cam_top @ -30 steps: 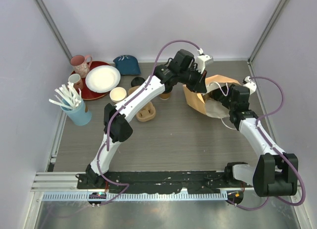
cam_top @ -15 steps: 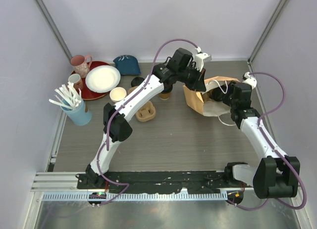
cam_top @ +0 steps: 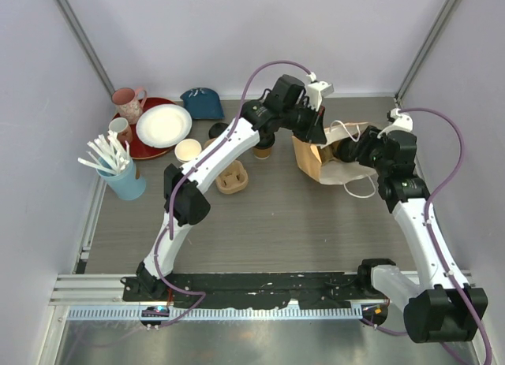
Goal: Pack the takeout coffee
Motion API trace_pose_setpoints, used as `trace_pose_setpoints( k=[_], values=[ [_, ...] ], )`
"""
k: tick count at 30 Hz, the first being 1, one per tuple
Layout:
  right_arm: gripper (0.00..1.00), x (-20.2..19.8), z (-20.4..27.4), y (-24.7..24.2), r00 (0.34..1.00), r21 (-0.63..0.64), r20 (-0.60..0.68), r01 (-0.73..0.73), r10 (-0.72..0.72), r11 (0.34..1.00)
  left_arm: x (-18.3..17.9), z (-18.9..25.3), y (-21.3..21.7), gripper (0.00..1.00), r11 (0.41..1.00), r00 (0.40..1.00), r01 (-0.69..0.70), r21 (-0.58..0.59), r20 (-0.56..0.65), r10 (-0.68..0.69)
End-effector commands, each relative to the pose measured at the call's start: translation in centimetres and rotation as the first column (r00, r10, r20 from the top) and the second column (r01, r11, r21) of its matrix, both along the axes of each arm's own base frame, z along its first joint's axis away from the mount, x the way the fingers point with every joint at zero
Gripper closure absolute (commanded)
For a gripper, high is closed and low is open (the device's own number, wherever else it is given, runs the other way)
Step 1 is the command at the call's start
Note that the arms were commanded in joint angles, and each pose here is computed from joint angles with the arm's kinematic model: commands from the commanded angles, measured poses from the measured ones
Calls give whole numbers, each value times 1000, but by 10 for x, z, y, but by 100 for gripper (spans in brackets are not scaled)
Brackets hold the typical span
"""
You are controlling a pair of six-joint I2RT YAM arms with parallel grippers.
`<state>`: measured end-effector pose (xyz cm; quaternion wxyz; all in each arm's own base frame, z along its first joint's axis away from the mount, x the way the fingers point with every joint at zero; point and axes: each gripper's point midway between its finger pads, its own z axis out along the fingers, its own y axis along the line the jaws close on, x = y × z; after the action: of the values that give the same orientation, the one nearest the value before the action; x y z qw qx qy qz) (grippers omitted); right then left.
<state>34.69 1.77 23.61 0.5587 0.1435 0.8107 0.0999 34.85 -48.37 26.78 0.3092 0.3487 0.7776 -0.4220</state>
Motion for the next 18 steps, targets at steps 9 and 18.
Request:
trace_pose_setpoints(
  k=[9, 18],
  values=[
    [52, -51, 41, 67, 869, -75, 67, -485, 490, 871, -3, 27, 7, 100, 995, 986, 94, -19, 140, -90],
    [52, -96, 88, 101, 711, -60, 90, -695, 697, 717, -14, 41, 10, 100, 993, 988, 110, -44, 118, -104]
  ],
)
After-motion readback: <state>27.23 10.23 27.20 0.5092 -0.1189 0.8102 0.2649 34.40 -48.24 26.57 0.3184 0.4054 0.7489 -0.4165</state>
